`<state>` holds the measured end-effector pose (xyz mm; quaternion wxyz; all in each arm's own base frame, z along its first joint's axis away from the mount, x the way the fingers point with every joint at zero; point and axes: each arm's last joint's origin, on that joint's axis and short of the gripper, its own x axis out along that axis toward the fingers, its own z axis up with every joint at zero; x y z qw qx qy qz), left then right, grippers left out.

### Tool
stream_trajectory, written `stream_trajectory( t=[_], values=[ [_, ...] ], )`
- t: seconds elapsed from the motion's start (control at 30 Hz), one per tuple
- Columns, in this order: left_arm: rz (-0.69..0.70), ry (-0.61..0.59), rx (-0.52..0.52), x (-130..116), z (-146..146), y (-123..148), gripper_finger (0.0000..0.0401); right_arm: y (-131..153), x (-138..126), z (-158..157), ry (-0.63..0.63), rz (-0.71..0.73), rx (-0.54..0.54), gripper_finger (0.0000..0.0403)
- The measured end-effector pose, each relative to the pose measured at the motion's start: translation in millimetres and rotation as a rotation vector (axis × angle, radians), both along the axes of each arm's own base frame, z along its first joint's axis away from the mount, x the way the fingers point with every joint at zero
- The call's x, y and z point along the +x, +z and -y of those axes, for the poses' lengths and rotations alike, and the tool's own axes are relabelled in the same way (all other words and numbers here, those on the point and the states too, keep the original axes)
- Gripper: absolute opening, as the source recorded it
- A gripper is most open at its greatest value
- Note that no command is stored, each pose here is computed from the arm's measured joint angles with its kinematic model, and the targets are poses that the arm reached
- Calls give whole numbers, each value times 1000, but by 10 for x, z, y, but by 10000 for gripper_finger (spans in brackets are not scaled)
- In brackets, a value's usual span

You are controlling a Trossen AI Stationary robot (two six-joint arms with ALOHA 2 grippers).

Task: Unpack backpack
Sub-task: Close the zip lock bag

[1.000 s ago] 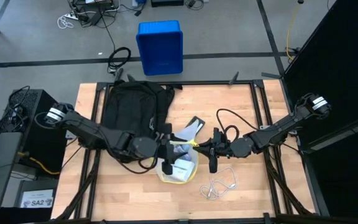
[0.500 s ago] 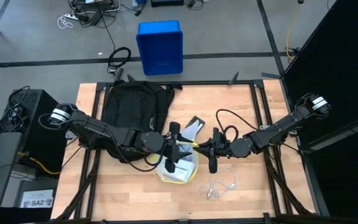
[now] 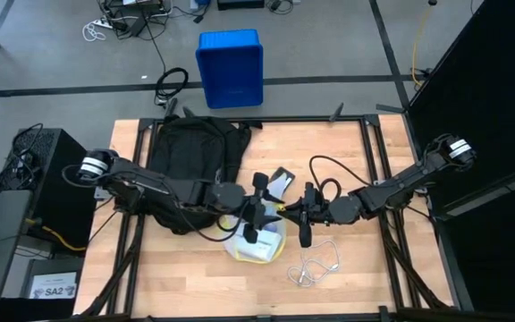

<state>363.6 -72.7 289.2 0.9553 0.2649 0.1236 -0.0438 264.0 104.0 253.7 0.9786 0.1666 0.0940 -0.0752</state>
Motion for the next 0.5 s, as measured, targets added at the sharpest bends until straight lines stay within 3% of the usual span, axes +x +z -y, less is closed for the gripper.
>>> stream_trajectory(
  t=[0.23,0.5],
  values=[
    [-4,16,1,41,-68,-39,184,-12,4,17,-1,-12,-10,0],
    [-26,-18,-7,36,-62,-57,57,-24,1,17,3,-25,-17,0]
  ],
)
